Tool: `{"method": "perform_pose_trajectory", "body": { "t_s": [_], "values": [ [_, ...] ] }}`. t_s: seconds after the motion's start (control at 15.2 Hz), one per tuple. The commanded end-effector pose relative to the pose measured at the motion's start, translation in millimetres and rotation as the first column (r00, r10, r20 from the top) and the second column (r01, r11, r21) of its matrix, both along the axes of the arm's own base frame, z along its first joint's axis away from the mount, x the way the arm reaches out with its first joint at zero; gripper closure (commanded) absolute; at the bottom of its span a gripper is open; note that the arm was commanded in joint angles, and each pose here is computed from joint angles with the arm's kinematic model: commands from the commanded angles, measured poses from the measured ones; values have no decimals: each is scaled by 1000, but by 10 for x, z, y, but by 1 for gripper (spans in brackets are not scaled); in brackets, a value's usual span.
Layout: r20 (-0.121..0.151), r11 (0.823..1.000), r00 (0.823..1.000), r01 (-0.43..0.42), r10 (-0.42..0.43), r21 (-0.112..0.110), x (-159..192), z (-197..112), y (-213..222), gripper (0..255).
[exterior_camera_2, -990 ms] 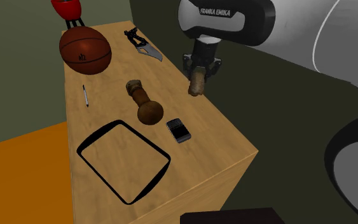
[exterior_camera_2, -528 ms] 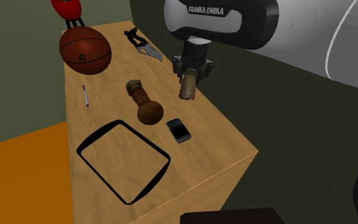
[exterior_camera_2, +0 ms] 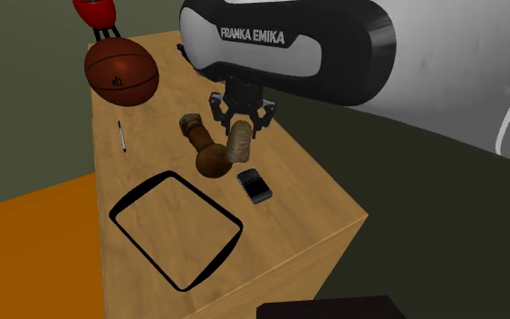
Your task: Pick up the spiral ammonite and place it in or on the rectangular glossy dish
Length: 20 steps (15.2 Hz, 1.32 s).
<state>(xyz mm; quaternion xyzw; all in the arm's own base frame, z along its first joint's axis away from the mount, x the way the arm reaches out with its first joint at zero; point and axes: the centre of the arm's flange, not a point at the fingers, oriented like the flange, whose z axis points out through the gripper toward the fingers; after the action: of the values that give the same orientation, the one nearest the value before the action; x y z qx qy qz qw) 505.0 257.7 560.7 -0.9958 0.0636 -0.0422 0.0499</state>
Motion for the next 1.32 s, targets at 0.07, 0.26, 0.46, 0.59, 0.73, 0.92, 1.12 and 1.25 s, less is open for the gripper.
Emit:
{"method": "perform_pose_trajectory", "body": {
  "t_s": [0.07, 0.26, 0.46, 0.59, 0.73, 0.92, 1.12, 1.25],
  "values": [
    [1, 1000, 1000, 1, -1, 0, -261, 38, 297, 255],
    [1, 1000, 1000, 1, -1, 0, -530, 57, 587, 255],
    [1, 1000, 1000, 1, -1, 0, -799, 75, 877, 255],
    [1, 1000, 1000, 1, -1, 0, -978, 88, 1070, 255],
    [1, 1000, 1000, 1, -1, 0, -1157, 100, 1264, 255],
    [1, 1000, 1000, 1, -1, 0, -1426, 119, 1554, 255],
    [1, 1000, 1000, 1, -1, 0, -1475, 16, 1605, 255],
    [1, 1000, 1000, 1, -1, 0, -1475, -89, 1606, 255]
  ]
}}
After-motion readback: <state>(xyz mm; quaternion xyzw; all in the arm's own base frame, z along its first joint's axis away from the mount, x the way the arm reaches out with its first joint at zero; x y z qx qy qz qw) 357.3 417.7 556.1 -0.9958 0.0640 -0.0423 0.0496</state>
